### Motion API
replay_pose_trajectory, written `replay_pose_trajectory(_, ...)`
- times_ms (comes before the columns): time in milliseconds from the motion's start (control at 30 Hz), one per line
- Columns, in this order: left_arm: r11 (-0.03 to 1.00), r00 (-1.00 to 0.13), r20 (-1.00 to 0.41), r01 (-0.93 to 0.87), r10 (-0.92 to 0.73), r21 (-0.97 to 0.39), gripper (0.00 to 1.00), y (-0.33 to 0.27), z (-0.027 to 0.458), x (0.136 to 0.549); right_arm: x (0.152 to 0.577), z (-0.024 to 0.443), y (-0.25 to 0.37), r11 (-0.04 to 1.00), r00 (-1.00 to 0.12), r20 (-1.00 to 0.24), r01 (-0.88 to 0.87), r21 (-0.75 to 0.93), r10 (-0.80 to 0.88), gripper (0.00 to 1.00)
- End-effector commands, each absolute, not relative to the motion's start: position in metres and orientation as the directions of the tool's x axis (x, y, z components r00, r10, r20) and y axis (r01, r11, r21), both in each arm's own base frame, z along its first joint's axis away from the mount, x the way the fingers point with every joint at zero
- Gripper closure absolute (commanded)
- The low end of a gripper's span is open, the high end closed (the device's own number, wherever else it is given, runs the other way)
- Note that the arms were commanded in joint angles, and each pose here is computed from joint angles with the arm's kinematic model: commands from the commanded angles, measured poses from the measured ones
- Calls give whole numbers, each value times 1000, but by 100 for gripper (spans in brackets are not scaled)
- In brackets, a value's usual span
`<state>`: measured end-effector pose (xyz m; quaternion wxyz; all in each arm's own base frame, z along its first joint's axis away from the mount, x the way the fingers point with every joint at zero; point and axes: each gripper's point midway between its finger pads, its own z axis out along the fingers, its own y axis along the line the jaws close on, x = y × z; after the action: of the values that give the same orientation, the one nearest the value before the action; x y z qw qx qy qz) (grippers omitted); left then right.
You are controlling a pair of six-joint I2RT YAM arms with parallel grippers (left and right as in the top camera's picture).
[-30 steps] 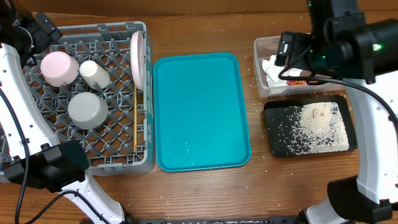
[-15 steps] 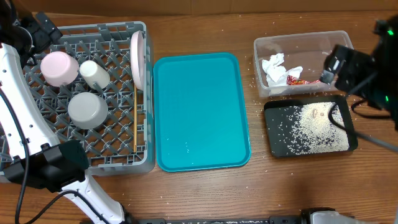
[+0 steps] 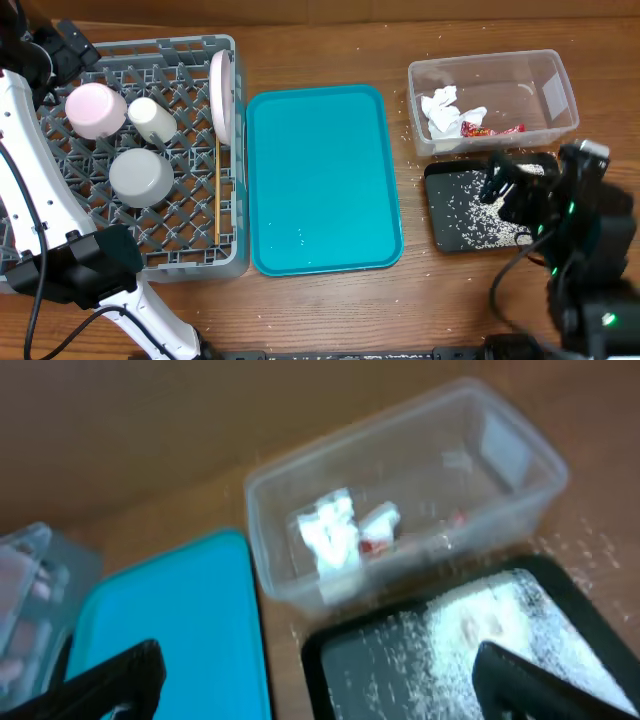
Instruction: Sort waste into correct bins and load items into the dishwasher
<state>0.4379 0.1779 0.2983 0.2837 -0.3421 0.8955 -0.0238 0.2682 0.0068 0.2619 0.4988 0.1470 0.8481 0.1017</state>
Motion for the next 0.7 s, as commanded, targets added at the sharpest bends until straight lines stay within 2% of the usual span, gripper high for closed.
replay_pose_trajectory(0,764,-607,-487,-598,-628,-240,0,174,297,439,254,238,9,936,-401,-846,107,336,350,0)
replay_pose_trajectory(300,764,-607,-487,-598,-628,-240,0,174,297,439,244,204,11,937,-190,-919,11,350,346,0)
replay_pose_trajectory(667,764,-607,-487,-598,-628,-240,0,174,297,439,249,180,12,935,-44,-936,-52,351,349,0)
